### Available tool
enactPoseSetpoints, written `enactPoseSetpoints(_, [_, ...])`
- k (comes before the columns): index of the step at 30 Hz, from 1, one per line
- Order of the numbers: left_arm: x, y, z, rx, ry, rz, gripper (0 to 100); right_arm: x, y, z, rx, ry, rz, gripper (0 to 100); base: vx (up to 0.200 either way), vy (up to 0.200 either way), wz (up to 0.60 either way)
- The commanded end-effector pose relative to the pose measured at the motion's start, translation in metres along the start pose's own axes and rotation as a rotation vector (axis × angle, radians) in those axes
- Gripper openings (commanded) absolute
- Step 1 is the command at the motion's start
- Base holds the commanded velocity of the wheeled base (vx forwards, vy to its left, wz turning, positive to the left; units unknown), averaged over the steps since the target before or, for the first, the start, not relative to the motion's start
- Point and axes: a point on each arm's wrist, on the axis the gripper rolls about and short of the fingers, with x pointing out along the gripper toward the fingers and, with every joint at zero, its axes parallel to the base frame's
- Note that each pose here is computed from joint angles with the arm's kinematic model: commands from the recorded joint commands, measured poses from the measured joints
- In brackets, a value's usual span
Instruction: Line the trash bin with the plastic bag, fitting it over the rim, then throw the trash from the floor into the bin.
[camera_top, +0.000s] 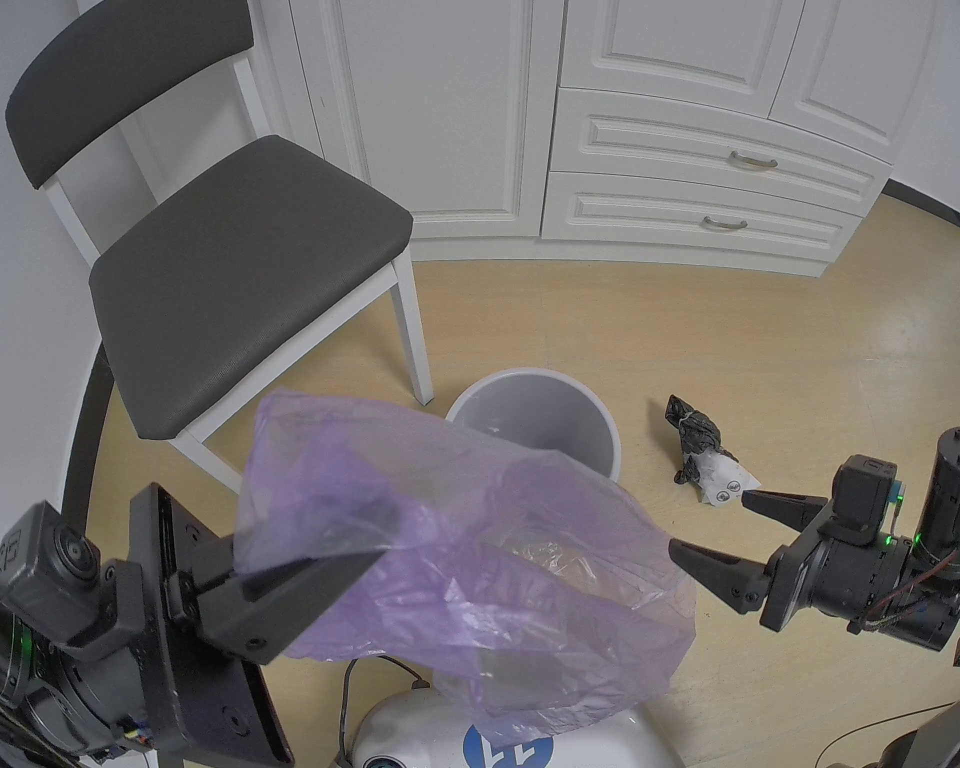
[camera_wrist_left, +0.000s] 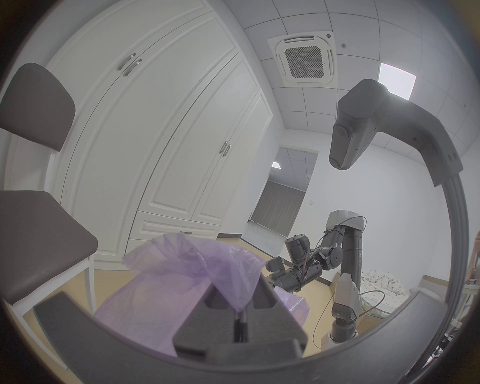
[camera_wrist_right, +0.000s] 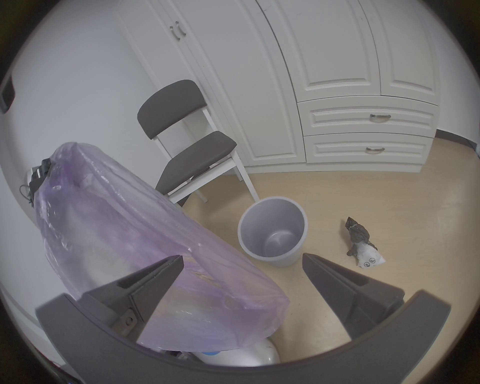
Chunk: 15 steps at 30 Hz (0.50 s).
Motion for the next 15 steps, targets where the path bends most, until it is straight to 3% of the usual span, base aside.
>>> enactPoseSetpoints(1, [-0.001,0.0,0.001,0.0,-0.003,-0.004,0,0.004,0.001,0.01,0.046,-0.027,-0.008,100,0.0,0.0,0.0])
enactPoseSetpoints(10, [-0.001,0.0,0.0,0.0,-0.001,-0.004,0,0.007,0.003,0.032,0.186,0.038,-0.05,100,0.0,0.0,0.0])
enactPoseSetpoints(15, [-0.001,0.0,0.001,0.0,-0.003,-0.004,0,0.011,0.003,0.036,0.21,0.063,-0.072,100,0.0,0.0,0.0])
